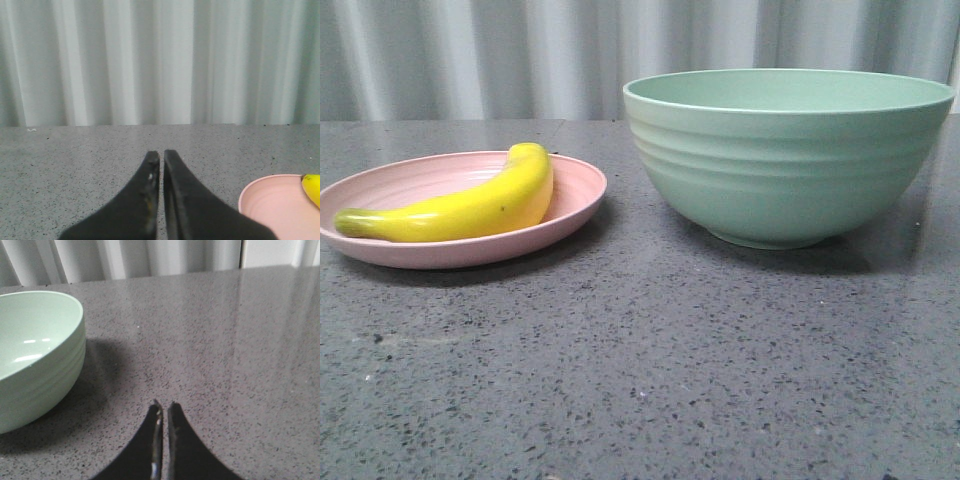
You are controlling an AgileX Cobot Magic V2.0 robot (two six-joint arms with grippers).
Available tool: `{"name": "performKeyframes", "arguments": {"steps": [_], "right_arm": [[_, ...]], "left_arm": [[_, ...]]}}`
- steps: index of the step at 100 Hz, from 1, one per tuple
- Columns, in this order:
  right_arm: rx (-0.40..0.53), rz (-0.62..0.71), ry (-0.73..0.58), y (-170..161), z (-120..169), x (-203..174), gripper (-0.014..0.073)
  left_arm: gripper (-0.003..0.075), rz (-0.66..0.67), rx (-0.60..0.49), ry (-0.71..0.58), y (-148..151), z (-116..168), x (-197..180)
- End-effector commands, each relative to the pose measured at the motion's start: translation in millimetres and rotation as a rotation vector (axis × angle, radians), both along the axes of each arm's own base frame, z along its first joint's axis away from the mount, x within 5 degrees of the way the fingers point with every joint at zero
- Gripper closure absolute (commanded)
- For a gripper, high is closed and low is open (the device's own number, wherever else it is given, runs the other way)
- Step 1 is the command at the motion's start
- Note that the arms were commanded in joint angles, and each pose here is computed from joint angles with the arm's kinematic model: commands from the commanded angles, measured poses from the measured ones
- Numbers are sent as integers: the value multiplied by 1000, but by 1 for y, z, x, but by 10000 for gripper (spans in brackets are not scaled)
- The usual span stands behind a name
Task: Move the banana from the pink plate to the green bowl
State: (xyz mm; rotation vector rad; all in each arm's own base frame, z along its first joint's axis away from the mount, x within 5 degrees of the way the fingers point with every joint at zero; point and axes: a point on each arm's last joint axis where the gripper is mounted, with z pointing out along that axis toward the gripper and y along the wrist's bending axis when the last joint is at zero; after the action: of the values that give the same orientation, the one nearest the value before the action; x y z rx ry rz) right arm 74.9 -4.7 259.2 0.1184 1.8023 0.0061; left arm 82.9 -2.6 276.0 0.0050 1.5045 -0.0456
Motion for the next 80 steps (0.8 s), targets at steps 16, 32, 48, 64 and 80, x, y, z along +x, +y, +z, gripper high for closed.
{"name": "performKeyframes", "arguments": {"steps": [16,32,48,64,80], "right_arm": [[5,-2,-81,0,18,9,657],[4,-2,-91,0,19,9,657],[4,-2,-87,-1,19,10,657],[10,-2,-96,0,20,10,657],[10,-2,-96,0,20,10,657]], "left_arm": [[671,-11,-9,-82,-1,18,14],[431,-12,-9,-91,-2,19,18],[290,-14,-12,-115,-2,21,20],[289,-19,-11,-87,-3,23,26],[289,-76,-8,-5,-10,34,37]]}}
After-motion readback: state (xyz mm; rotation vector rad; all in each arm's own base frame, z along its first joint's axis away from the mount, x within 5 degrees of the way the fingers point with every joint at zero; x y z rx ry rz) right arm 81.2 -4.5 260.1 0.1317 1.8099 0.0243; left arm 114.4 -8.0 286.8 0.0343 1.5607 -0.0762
